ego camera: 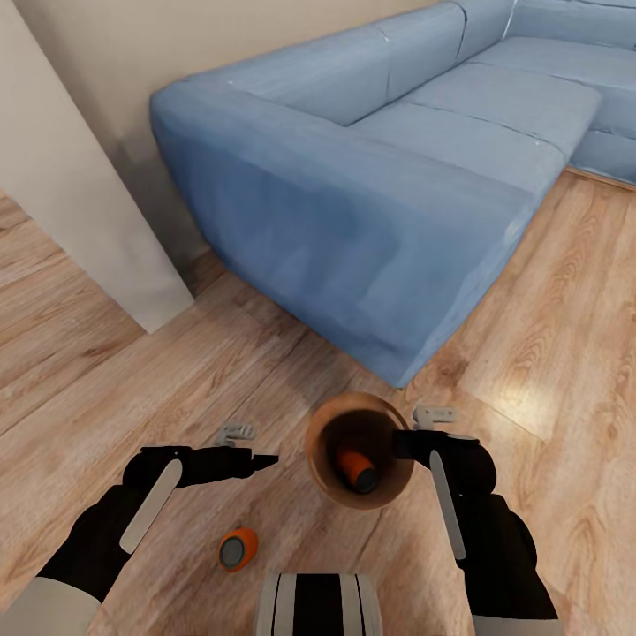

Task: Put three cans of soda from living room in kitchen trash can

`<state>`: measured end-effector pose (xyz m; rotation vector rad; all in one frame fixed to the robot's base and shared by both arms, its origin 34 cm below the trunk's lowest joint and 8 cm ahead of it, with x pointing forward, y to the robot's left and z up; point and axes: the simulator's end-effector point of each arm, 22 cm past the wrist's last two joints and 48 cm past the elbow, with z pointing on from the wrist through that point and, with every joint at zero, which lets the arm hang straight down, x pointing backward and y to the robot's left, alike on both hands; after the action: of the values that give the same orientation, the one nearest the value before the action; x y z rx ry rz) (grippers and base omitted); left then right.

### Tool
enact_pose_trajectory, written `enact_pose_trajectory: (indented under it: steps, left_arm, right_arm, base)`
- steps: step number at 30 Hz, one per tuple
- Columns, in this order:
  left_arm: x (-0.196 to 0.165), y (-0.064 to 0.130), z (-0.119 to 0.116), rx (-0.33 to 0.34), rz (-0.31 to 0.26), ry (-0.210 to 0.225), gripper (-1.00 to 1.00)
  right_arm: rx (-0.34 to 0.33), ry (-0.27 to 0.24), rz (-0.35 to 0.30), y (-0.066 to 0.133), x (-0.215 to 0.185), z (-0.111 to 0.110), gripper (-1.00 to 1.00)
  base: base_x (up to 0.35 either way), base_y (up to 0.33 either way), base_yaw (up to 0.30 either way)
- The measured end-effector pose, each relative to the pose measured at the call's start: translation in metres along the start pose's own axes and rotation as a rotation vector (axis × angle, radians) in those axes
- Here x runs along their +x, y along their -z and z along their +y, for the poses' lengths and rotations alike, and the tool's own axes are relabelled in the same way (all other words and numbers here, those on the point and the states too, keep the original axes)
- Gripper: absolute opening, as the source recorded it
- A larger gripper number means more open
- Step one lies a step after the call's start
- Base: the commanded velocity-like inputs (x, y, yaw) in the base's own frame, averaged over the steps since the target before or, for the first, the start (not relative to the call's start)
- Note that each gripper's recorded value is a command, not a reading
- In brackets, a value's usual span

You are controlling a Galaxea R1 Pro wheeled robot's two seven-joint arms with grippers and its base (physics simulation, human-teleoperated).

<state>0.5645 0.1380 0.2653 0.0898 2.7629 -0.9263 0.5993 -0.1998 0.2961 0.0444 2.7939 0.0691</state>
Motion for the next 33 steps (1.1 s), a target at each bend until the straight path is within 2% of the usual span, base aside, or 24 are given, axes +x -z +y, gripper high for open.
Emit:
enact_pose_trajectory:
  steps: [6, 9, 14, 16, 20, 24, 26, 29, 33]
  left_arm:
    - [0.000, -0.001, -0.001, 0.002, -0.001, 0.005, 1.00]
    - [0.010, -0.007, 0.005, -0.006, 0.015, 0.026, 1.00]
    - [0.026, -0.016, 0.033, -0.049, 0.013, 0.051, 1.00]
    - [0.051, -0.018, 0.061, -0.103, 0.061, 0.083, 1.00]
    - [0.084, -0.017, 0.089, -0.156, 0.121, 0.121, 1.00]
    - [0.098, -0.013, 0.098, -0.188, 0.144, 0.098, 1.00]
    - [0.116, -0.008, 0.105, -0.243, 0.166, 0.058, 1.00]
    - [0.118, -0.006, 0.109, -0.284, 0.164, 0.042, 1.00]
    - [0.125, -0.004, 0.112, -0.307, 0.173, 0.040, 1.00]
  right_arm:
    - [0.001, 0.000, 0.000, 0.000, 0.000, -0.001, -1.00]
    - [0.001, 0.001, 0.000, 0.000, 0.000, -0.001, -1.00]
    - [0.010, 0.003, -0.001, 0.000, -0.001, -0.006, -1.00]
    - [0.012, 0.004, -0.001, 0.000, -0.001, -0.007, -1.00]
    - [0.006, 0.005, -0.001, 0.000, -0.001, -0.005, -1.00]
    - [0.007, 0.006, -0.002, 0.000, -0.001, -0.005, -1.00]
    - [0.010, 0.009, -0.002, 0.000, -0.001, -0.006, -1.00]
    - [0.007, 0.008, -0.002, 0.000, -0.001, -0.005, -1.00]
    - [0.006, 0.008, -0.002, 0.000, -0.001, -0.004, -1.00]
  base:
    - [0.000, 0.000, 0.000]
    - [0.000, 0.000, 0.000]
    - [0.000, 0.000, 0.000]
    - [0.000, 0.000, 0.000]
    - [0.000, 0.000, 0.000]
    - [0.000, 0.000, 0.000]
    - [0.000, 0.000, 0.000]
    - [0.000, 0.000, 0.000]
    - [0.000, 0.000, 0.000]
